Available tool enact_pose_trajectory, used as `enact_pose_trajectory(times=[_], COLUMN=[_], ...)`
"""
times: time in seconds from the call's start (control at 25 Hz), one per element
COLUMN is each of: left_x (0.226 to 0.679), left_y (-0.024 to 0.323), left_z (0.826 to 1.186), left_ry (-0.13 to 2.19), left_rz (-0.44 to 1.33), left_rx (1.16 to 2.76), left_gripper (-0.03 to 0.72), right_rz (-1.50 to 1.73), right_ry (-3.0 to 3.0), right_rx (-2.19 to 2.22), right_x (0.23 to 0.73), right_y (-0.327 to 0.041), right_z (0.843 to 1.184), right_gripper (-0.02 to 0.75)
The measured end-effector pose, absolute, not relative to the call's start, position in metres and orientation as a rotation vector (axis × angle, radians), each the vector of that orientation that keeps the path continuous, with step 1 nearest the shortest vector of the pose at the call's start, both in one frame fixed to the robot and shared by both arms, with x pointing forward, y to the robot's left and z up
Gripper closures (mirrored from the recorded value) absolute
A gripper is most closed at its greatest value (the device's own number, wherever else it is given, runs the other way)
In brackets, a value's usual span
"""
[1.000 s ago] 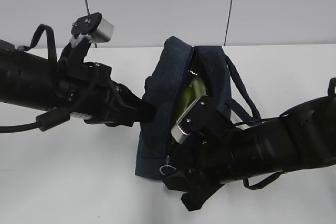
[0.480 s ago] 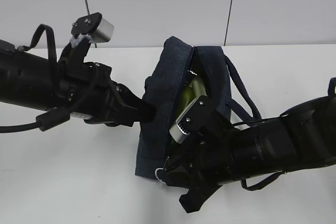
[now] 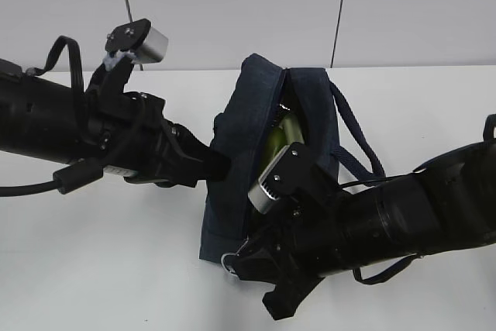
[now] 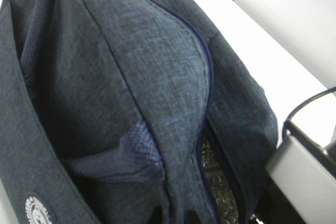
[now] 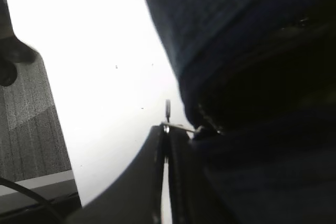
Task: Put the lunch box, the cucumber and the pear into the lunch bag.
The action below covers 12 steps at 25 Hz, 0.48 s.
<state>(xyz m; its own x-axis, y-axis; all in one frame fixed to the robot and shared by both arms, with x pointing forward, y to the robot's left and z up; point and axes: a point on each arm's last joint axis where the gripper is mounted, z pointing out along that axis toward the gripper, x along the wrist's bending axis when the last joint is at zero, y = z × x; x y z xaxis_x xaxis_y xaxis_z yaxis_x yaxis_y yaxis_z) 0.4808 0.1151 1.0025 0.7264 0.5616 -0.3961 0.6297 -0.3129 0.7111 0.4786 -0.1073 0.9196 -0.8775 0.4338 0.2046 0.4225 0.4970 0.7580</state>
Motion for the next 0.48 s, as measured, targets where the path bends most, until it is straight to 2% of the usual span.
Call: enact_pose_trajectory(times=[0.48], left_x=[0.481], left_y=[0.115], left_z=[1.003], left_ry=[0.912], left_rz=[-0.091], left_rx=[1.991], left_gripper=[0.685], right_rz=[1.397], right_ry=[2.691], right_rx=[0.697], right_x=[0.470], right_y=[-0.110], right_z=[0.948], right_gripper=[0.738])
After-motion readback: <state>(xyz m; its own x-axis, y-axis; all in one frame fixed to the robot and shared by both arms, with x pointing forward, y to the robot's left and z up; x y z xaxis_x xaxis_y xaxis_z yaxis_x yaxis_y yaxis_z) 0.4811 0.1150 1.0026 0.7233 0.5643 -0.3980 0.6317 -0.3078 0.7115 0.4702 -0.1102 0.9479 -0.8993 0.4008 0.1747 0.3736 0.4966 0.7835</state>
